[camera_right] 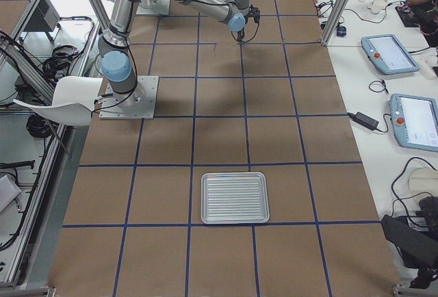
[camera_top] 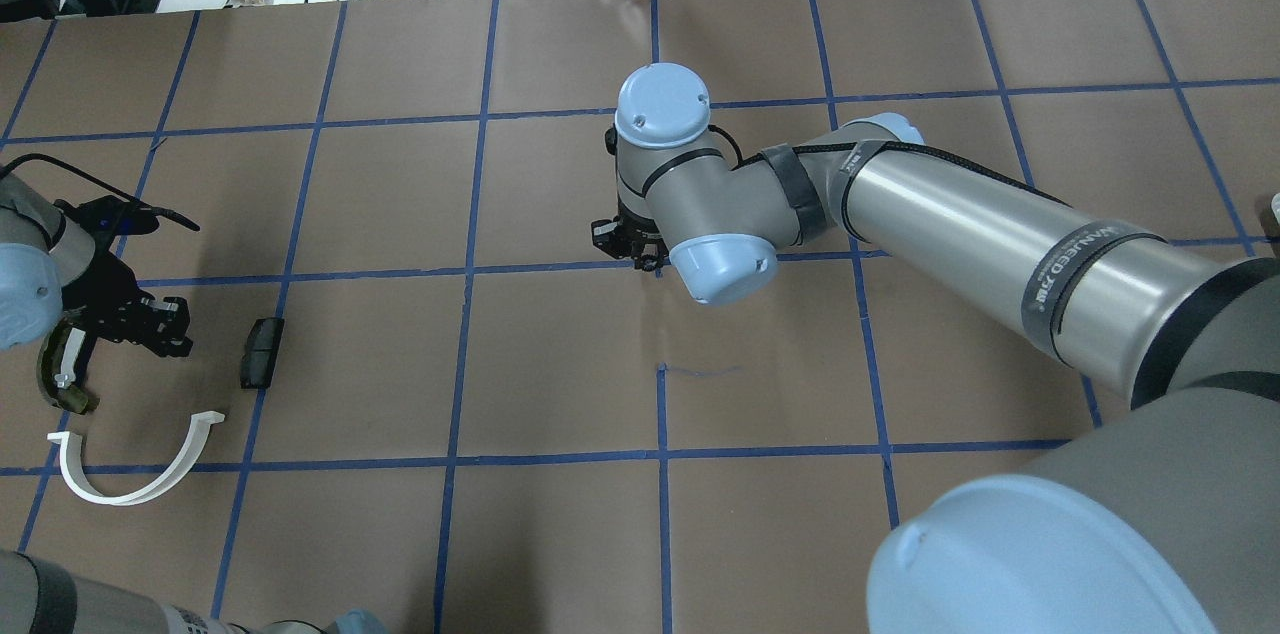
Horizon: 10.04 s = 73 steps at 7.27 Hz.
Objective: Place bearing gear from tray to pile
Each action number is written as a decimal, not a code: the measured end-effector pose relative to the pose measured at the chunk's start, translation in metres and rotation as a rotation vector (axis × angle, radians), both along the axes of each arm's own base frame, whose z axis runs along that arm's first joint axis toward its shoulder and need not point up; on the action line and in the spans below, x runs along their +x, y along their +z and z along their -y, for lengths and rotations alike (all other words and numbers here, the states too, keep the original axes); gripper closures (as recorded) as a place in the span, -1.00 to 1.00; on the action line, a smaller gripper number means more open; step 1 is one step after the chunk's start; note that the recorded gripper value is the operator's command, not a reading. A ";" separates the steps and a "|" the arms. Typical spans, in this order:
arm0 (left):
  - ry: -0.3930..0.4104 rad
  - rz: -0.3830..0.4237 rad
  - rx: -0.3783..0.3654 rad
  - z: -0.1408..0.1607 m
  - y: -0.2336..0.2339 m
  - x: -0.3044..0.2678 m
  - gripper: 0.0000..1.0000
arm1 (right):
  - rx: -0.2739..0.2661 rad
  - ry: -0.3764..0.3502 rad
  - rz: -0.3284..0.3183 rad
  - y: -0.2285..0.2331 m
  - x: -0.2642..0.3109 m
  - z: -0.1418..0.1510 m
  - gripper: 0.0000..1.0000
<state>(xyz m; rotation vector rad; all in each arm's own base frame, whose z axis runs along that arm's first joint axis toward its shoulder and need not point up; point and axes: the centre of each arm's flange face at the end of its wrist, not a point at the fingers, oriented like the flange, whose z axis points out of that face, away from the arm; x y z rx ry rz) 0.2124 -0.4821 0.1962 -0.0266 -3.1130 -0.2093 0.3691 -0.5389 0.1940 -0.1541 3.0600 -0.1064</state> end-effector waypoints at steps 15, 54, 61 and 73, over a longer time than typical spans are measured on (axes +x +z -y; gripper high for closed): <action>0.192 -0.012 -0.132 0.059 0.008 -0.527 -0.87 | -0.048 0.022 -0.068 0.274 -0.182 -0.033 -1.00; -0.109 0.005 -0.086 0.002 0.015 0.015 -0.55 | 0.017 -0.043 -0.062 0.299 -0.200 -0.027 -1.00; -0.161 0.005 -0.134 0.056 0.194 -0.245 -0.64 | 0.017 -0.043 -0.062 0.298 -0.200 -0.027 -1.00; -0.039 0.021 -0.227 0.038 0.334 -0.326 -0.93 | 0.022 -0.043 -0.063 0.295 -0.201 -0.027 -1.00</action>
